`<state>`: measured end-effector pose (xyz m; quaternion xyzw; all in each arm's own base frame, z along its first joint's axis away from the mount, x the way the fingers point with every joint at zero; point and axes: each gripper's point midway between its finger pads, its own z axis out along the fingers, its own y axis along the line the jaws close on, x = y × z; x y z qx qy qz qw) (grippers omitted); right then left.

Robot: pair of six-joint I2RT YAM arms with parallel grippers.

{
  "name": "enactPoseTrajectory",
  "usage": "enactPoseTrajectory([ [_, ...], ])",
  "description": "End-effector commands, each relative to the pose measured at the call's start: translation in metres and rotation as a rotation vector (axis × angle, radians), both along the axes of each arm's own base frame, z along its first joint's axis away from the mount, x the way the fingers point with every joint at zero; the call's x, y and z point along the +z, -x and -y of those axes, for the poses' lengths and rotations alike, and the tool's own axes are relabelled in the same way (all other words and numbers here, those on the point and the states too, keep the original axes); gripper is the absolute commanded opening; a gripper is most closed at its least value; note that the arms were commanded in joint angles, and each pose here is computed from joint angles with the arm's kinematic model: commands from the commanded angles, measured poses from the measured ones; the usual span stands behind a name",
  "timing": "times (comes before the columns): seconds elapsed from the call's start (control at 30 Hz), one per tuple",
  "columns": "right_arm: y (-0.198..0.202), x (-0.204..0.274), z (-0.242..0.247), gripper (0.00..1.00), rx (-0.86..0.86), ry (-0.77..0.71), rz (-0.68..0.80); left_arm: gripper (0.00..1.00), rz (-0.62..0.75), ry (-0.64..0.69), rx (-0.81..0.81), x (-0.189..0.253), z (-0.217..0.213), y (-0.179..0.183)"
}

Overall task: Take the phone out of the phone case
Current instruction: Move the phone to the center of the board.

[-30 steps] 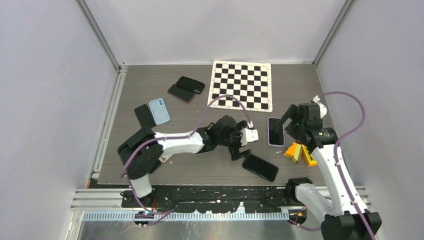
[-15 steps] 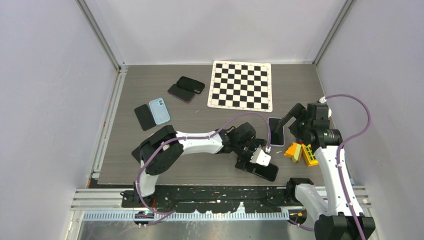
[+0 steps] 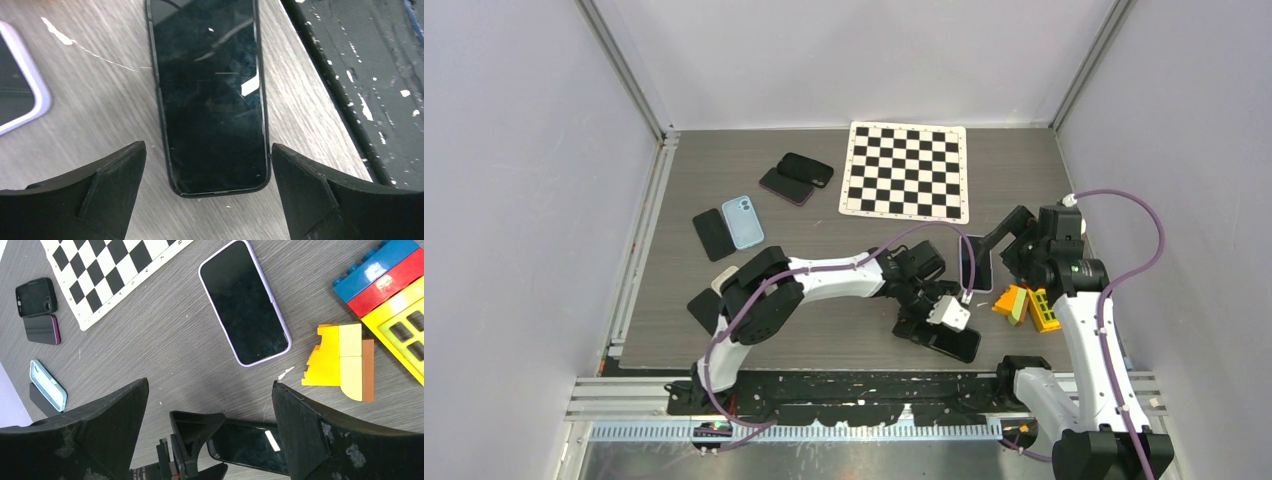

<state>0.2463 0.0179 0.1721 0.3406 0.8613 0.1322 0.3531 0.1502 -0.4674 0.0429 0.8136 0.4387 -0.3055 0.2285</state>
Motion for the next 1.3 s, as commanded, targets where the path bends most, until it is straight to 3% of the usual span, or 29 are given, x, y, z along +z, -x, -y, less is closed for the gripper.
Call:
enactPoseTrajectory([
  [0.0, -0.006, 0.008, -0.002, 0.99, 0.001, -0.020, 0.050, 1.00, -0.110, -0.120, -0.017, -0.011, -0.017, 0.018],
  [0.23, -0.006, 0.005, -0.004, 0.99, 0.002, -0.033, 0.049, 1.00, -0.152, -0.174, -0.007, -0.015, -0.019, 0.021],
  [0.47, -0.006, 0.004, -0.004, 0.99, -0.001, -0.030, 0.047, 0.99, 0.014, -0.153, 0.119, -0.029, -0.014, -0.014],
  [0.57, -0.007, 0.002, -0.003, 0.99, -0.003, -0.030, 0.044, 0.86, 0.092, -0.114, 0.159, -0.029, -0.015, -0.027],
  [0.67, -0.008, 0.000, -0.004, 0.96, 0.001, -0.035, 0.040, 0.64, 0.168, -0.085, 0.165, -0.028, -0.020, -0.036],
  [0.77, -0.008, 0.000, -0.007, 0.92, 0.016, -0.040, 0.043, 0.50, 0.224, -0.091, 0.129, -0.026, -0.033, -0.040],
  [0.93, -0.009, -0.002, -0.018, 0.91, 0.088, -0.073, 0.044, 0.38, 0.101, -0.125, 0.154, -0.009, -0.069, -0.053],
  [1.03, -0.010, -0.012, -0.031, 0.88, 0.148, -0.124, 0.022, 0.35, -0.013, -0.170, 0.207, 0.001, -0.097, -0.064],
  [1.13, -0.009, -0.020, -0.046, 0.88, 0.209, -0.183, 0.006, 0.37, -0.044, -0.184, 0.239, 0.003, -0.116, -0.071],
  [1.27, -0.007, -0.032, -0.068, 0.89, 0.294, -0.212, 0.003, 0.56, -0.036, -0.152, 0.300, 0.004, -0.128, -0.085],
])
